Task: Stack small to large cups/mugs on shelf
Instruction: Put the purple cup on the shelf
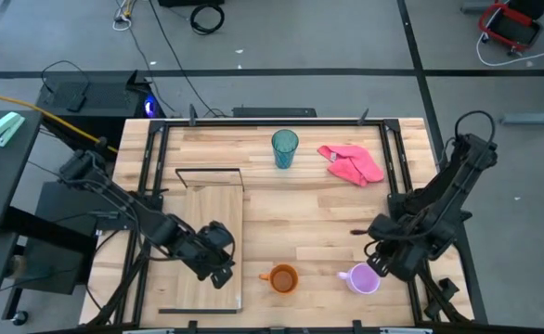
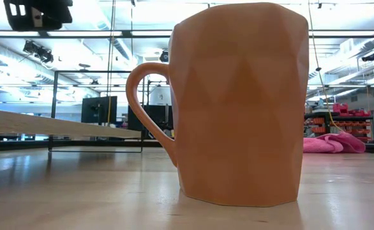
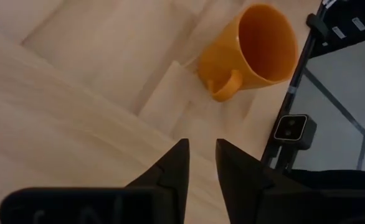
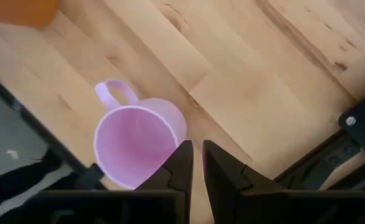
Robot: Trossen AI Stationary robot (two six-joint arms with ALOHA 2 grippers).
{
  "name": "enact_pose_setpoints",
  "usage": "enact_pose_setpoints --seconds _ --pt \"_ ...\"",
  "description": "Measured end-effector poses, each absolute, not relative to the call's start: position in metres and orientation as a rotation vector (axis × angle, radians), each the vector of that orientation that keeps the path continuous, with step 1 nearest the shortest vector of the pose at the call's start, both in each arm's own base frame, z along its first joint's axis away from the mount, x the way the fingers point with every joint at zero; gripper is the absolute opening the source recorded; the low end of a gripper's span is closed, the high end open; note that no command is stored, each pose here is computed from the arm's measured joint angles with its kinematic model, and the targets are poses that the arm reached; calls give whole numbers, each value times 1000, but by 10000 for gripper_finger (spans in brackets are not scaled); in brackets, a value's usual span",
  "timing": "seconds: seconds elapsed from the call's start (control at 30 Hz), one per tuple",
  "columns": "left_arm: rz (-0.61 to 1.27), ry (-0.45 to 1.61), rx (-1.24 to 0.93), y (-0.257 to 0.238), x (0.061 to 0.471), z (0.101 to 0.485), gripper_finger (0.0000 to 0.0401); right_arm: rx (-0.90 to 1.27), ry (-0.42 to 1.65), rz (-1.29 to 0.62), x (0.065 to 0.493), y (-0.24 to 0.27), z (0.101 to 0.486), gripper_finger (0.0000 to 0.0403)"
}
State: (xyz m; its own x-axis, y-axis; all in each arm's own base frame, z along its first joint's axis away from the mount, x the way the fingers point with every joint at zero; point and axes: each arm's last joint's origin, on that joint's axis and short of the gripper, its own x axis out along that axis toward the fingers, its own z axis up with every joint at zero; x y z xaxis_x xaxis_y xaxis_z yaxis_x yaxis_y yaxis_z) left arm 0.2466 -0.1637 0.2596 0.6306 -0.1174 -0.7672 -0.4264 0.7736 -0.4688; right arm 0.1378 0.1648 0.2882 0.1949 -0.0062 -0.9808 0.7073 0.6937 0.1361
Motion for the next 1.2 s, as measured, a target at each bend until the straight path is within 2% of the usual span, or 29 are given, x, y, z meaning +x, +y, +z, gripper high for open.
enact_pose_setpoints --seconds 0.2,0.63,1.2 --pt "187 877 -693 -165 249 259 86 589 1344 -575 142 178 274 49" --pt "166 881 -645 -165 249 259 80 601 1362 -601 149 207 248 121" --pt "164 881 -641 -165 249 259 83 589 1384 -621 154 214 237 121"
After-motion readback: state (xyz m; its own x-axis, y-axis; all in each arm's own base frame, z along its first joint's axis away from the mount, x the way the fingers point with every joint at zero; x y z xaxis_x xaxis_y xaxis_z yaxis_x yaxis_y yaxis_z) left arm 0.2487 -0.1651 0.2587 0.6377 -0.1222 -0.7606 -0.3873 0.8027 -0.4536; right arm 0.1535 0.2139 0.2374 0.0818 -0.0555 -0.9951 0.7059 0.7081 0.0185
